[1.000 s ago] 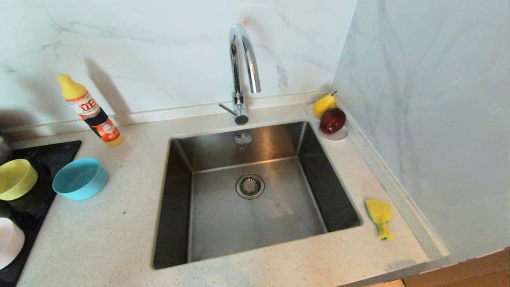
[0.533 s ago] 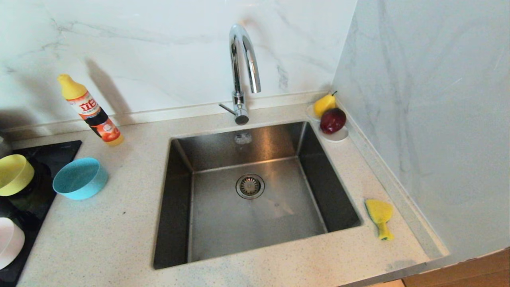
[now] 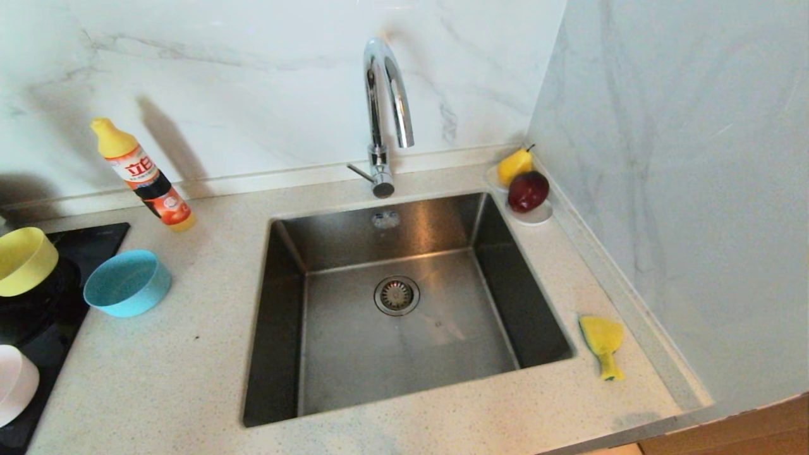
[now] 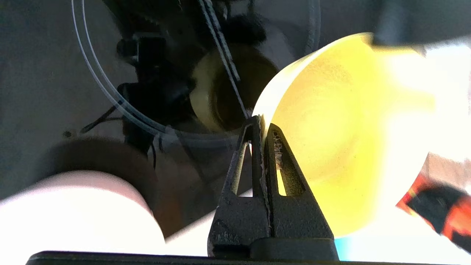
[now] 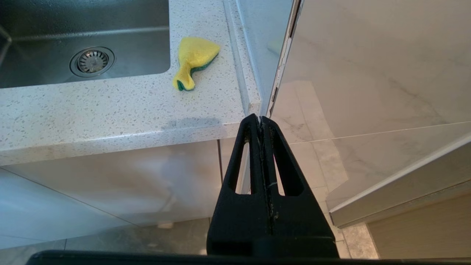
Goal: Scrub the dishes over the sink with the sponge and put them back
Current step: Place the bowl on the bowl
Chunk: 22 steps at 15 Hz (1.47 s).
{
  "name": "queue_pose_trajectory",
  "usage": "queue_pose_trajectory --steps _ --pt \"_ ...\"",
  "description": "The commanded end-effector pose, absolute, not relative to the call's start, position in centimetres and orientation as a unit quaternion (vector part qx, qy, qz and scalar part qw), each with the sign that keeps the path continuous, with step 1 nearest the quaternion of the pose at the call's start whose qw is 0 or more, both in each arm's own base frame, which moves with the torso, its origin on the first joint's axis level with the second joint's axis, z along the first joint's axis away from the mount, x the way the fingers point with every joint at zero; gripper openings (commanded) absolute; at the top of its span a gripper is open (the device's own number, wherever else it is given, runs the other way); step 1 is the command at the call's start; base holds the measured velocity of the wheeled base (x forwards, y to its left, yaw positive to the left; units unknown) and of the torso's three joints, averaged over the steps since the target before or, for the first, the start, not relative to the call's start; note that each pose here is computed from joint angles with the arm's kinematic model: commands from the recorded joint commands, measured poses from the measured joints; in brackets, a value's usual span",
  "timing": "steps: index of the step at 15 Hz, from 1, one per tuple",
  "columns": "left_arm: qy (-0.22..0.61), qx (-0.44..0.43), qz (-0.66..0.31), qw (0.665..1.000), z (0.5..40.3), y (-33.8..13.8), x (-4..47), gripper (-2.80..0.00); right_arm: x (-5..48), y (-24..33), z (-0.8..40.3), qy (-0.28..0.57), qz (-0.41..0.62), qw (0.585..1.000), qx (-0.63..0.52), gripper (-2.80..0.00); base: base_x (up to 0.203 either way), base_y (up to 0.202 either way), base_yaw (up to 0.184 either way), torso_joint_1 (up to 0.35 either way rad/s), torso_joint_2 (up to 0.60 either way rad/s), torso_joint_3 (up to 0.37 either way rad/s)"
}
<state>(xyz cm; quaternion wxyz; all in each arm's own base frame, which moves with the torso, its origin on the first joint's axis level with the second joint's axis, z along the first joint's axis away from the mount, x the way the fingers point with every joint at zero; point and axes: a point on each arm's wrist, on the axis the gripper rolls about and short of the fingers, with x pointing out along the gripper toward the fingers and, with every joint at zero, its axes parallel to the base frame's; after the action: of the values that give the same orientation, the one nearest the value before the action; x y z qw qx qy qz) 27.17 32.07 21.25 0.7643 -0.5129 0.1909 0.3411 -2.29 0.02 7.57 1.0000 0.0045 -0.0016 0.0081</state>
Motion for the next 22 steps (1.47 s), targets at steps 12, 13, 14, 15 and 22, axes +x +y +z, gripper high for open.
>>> queue_pose_trajectory --steps 12,13,14,15,22 --pt "0.316 -0.391 0.342 0.794 23.4 28.1 21.6 -2.8 -2.3 0.0 7.6 -0.002 0.008 1.0 0.005 -2.8 0.0 0.0 0.0 0.0 0.0 0.0" --pt "0.314 -0.385 0.349 0.795 23.6 28.3 21.1 -2.8 -2.3 0.0 7.6 -0.001 0.008 1.0 0.005 -2.8 0.0 0.0 0.0 0.0 0.0 0.0" --pt "0.31 -0.385 0.352 0.795 23.8 28.4 20.9 -2.8 -2.3 0.0 7.6 -0.002 0.008 1.0 0.005 -2.8 0.0 0.0 0.0 0.0 0.0 0.0" --pt "0.31 -0.384 0.352 0.795 23.8 28.4 20.8 -2.8 -2.3 0.0 7.6 -0.002 0.008 1.0 0.005 -2.8 0.0 0.0 0.0 0.0 0.0 0.0" --pt "0.33 -0.39 0.353 0.784 22.6 28.4 20.8 -2.8 -2.3 0.0 7.6 -0.002 0.008 1.0 0.005 -2.8 0.0 0.0 0.0 0.0 0.0 0.0"
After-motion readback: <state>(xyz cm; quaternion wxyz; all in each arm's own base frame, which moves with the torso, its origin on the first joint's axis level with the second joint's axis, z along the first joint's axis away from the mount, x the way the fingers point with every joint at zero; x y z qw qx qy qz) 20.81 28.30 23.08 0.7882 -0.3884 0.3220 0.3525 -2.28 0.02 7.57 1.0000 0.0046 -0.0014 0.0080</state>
